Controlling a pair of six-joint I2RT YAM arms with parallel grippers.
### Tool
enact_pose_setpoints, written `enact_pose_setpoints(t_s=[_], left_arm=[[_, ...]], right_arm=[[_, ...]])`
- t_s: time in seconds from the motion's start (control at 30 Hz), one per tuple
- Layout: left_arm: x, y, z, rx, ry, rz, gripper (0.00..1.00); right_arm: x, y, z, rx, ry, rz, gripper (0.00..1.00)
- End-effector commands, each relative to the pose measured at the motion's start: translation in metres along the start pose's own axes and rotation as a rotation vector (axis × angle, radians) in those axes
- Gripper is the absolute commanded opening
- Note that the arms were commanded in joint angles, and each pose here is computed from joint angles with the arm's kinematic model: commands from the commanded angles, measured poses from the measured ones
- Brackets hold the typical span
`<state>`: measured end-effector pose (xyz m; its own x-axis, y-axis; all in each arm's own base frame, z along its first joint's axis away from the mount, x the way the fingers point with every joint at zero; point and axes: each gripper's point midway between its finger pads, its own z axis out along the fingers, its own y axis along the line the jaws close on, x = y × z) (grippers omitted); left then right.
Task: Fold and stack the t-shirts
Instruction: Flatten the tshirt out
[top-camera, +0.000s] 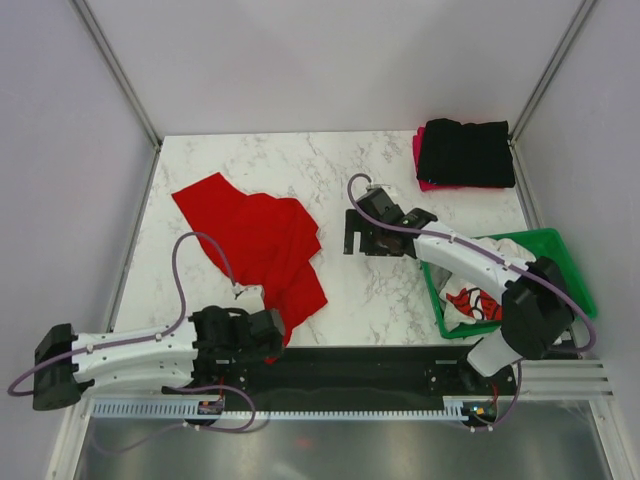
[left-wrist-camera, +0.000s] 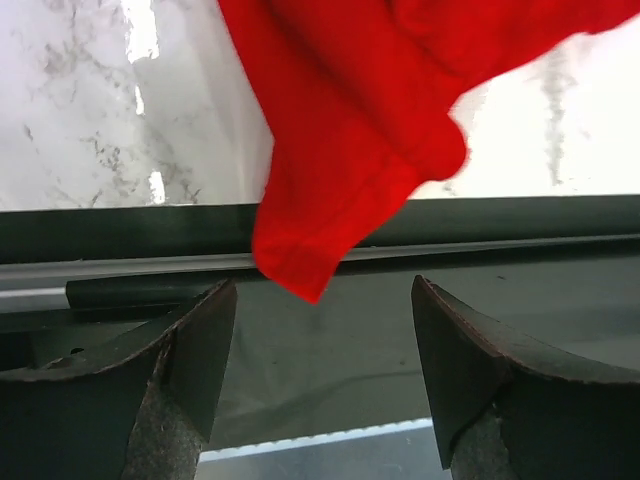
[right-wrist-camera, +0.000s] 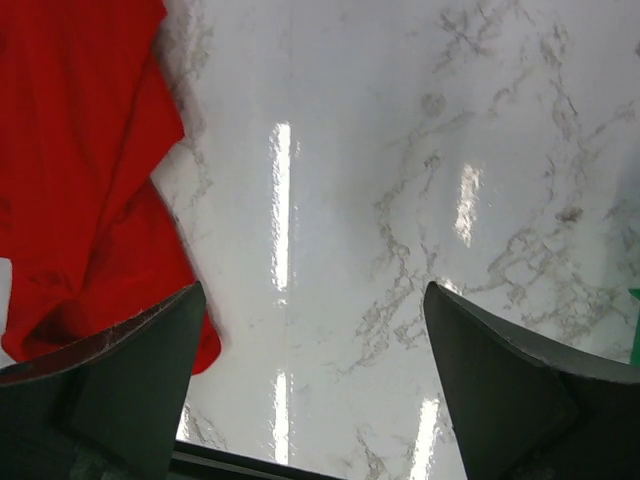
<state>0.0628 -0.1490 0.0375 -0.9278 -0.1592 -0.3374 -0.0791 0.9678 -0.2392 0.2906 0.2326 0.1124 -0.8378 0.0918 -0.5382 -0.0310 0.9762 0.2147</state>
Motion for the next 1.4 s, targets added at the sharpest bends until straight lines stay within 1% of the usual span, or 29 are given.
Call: enact_pose_setpoints(t_s=[0.0, 0.03, 0.07, 0.2, 0.27, 0.33, 0.47, 0.53, 0.57, 0.6, 0.63, 0.67, 0.87, 0.93, 1.03, 1.1, 1.13, 1.2, 1.23, 1.27, 1.3, 1.37], left_arm=[[0.004, 0.000, 0.010, -0.056, -0.001, -0.083, 0.78], [0.005, 0.000, 0.011, -0.063, -0.001, -0.078, 0.78], [0.005, 0.000, 0.012, -0.066, 0.001, -0.080, 0.75], [0.010, 0.003, 0.020, -0.053, 0.009, -0.091, 0.69], [0.007, 0.002, 0.021, -0.038, -0.009, -0.098, 0.68], [0.004, 0.000, 0.020, -0.017, -0.026, -0.110, 0.65], [0.000, -0.007, 0.022, 0.016, -0.045, -0.112, 0.45], [0.000, -0.008, 0.023, 0.016, -0.045, -0.101, 0.38], [0.000, -0.011, 0.025, 0.016, -0.046, -0.094, 0.29], [-0.001, -0.012, 0.025, 0.015, -0.048, -0.089, 0.23], [-0.001, -0.012, 0.026, 0.010, -0.047, -0.086, 0.15], [-0.001, -0.012, 0.027, -0.001, -0.049, -0.084, 0.03], [-0.005, -0.012, 0.029, -0.009, -0.061, -0.084, 0.02], [-0.007, -0.014, 0.027, 0.010, -0.069, -0.085, 0.02], [-0.018, -0.022, 0.012, 0.055, -0.105, -0.059, 0.02], [-0.038, -0.030, -0.011, 0.068, -0.168, -0.062, 0.02], [-0.050, -0.028, -0.031, 0.061, -0.194, -0.059, 0.02], [-0.075, -0.017, -0.054, 0.020, -0.291, -0.072, 0.02], [-0.087, -0.007, -0.078, 0.001, -0.325, -0.078, 0.02], [-0.102, 0.000, -0.091, -0.008, -0.395, -0.094, 0.02], [-0.111, 0.007, -0.103, -0.016, -0.428, -0.098, 0.02], [-0.131, 0.012, -0.132, 0.020, -0.513, -0.135, 0.02]], right_arm=[[-0.035, 0.041, -0.004, -0.149, -0.040, -0.044, 0.98], [-0.034, 0.044, 0.004, -0.151, -0.021, -0.054, 0.98], [-0.042, 0.052, 0.003, -0.172, -0.028, -0.056, 0.98], [-0.047, 0.065, 0.017, -0.216, 0.001, -0.047, 0.98], [-0.041, 0.069, 0.025, -0.237, 0.031, -0.042, 0.98], [-0.040, 0.070, 0.030, -0.250, 0.031, -0.029, 0.98], [-0.029, 0.067, 0.042, -0.261, 0.057, -0.004, 0.98], [-0.024, 0.064, 0.047, -0.260, 0.069, 0.003, 0.98], [-0.021, 0.063, 0.050, -0.266, 0.077, 0.008, 0.98], [-0.020, 0.062, 0.052, -0.271, 0.081, 0.013, 0.98], [-0.017, 0.062, 0.054, -0.273, 0.089, 0.015, 0.98], [-0.015, 0.059, 0.057, -0.272, 0.099, 0.026, 0.98], [-0.010, 0.060, 0.063, -0.301, 0.114, 0.041, 0.98], [-0.007, 0.060, 0.064, -0.304, 0.121, 0.044, 0.98], [-0.005, 0.061, 0.065, -0.318, 0.130, 0.047, 0.98], [-0.003, 0.067, 0.064, -0.352, 0.133, 0.050, 0.98], [-0.001, 0.068, 0.065, -0.366, 0.140, 0.052, 0.98], [-0.003, 0.074, 0.065, -0.396, 0.134, 0.052, 0.98], [-0.003, 0.074, 0.068, -0.394, 0.136, 0.058, 0.98], [-0.004, 0.077, 0.069, -0.408, 0.133, 0.058, 0.98], [-0.004, 0.079, 0.071, -0.416, 0.138, 0.063, 0.97], [-0.009, 0.088, 0.081, -0.444, 0.132, 0.081, 0.97]])
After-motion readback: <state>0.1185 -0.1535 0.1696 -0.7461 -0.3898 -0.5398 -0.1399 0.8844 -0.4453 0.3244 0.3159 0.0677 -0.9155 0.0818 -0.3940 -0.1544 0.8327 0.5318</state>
